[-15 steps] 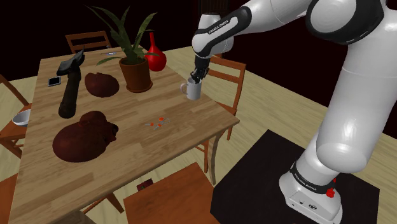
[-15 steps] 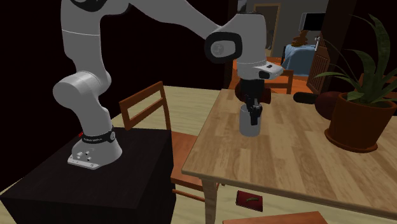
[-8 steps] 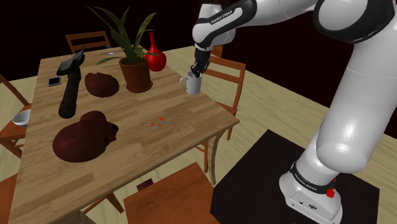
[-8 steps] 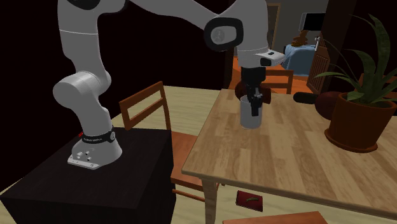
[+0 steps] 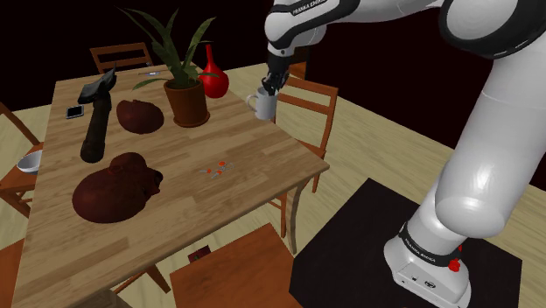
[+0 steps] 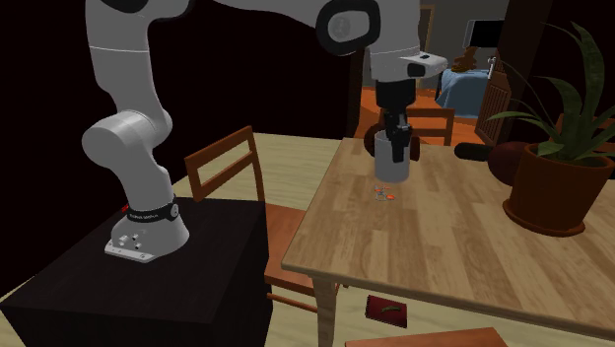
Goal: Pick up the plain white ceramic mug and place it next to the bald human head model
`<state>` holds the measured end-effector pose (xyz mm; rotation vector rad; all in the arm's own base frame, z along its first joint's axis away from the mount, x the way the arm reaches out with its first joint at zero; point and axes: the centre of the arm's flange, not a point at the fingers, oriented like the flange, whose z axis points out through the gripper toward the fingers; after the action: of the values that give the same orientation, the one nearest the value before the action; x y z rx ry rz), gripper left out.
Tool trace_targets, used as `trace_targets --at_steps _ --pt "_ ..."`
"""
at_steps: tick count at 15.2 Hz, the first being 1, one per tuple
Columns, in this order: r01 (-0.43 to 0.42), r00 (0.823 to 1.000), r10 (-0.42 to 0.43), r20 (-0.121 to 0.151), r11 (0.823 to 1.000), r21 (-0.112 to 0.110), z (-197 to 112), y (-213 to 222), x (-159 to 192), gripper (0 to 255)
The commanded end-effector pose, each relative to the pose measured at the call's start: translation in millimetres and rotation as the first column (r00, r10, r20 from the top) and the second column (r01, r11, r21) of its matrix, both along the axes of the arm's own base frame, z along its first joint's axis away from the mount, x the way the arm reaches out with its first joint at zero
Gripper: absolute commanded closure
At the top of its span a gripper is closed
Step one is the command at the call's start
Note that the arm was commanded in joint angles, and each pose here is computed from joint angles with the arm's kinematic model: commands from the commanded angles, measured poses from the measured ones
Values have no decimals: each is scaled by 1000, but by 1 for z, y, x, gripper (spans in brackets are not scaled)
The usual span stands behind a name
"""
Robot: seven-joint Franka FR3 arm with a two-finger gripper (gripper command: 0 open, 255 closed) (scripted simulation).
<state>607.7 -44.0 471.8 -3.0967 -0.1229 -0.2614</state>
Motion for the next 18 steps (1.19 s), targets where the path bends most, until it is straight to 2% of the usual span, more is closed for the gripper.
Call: trace_targets --at_steps 1,11,18 --pt "0 1000 0 0 1000 0 11 0 0 255" --pt "0 1000 0 0 1000 0 62 0 0 255" --pt "0 1000 0 0 1000 0 62 90 -21 255"
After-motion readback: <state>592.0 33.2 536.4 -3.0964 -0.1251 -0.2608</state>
